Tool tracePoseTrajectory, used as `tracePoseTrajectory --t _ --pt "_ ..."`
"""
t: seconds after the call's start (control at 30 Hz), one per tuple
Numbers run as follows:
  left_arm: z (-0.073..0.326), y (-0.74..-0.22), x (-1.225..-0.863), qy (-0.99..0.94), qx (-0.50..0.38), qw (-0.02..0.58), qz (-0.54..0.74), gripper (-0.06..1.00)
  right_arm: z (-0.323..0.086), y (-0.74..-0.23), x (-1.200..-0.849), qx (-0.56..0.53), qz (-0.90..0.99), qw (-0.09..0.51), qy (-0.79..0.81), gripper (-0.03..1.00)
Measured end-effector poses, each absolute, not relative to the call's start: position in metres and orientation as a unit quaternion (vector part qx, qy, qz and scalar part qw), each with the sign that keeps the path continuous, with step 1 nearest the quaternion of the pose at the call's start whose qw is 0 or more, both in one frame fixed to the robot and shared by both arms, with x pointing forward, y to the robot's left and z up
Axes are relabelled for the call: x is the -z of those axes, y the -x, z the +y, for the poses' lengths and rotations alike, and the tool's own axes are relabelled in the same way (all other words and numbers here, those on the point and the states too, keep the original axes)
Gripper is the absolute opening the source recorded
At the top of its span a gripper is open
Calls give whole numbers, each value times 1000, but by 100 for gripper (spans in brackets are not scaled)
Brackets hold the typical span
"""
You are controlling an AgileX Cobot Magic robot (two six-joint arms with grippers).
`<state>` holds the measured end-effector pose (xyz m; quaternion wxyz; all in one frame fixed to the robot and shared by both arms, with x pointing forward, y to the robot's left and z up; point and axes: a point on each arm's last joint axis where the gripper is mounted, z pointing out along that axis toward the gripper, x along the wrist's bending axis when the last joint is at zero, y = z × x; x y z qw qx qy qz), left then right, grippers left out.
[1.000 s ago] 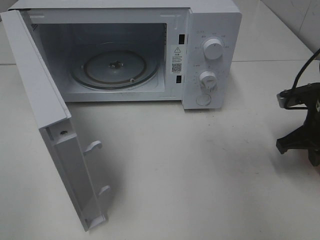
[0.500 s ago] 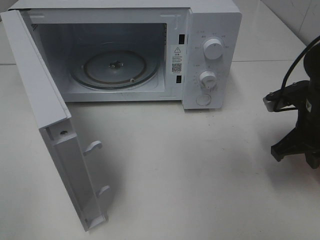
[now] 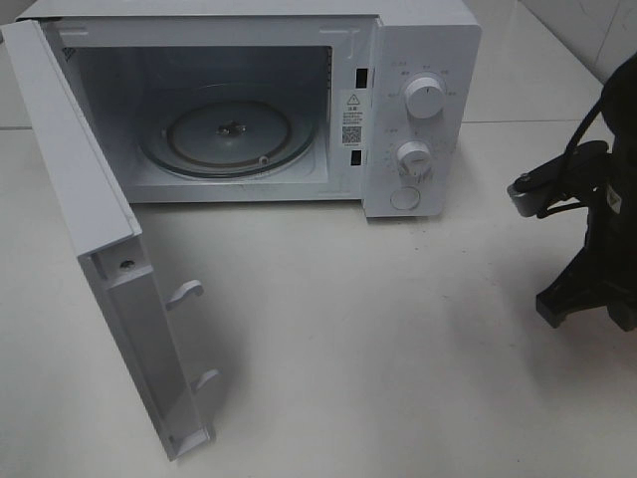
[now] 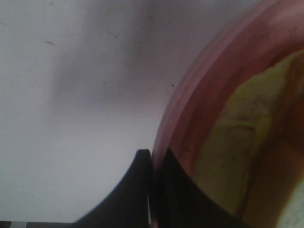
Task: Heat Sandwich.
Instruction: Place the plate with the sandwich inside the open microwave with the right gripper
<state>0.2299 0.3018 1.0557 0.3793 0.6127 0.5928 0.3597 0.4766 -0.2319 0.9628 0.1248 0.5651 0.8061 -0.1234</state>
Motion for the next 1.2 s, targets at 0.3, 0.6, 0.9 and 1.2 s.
tracePoseTrajectory --t 0.3,0.6,0.9,1.2 --pt "302 -230 -1056 -613 -360 379 593 97 -207 -462 -974 109 836 138 -521 2" --pt "302 -230 -1056 -613 -360 379 593 97 -182 -443 -984 93 866 149 -469 2" --pt "302 -230 -1056 -613 -360 379 593 97 -168 -425 -1000 66 889 163 -423 2" --pt "302 -230 -1056 -613 -360 379 593 97 -153 -407 -1006 64 915 166 -362 2"
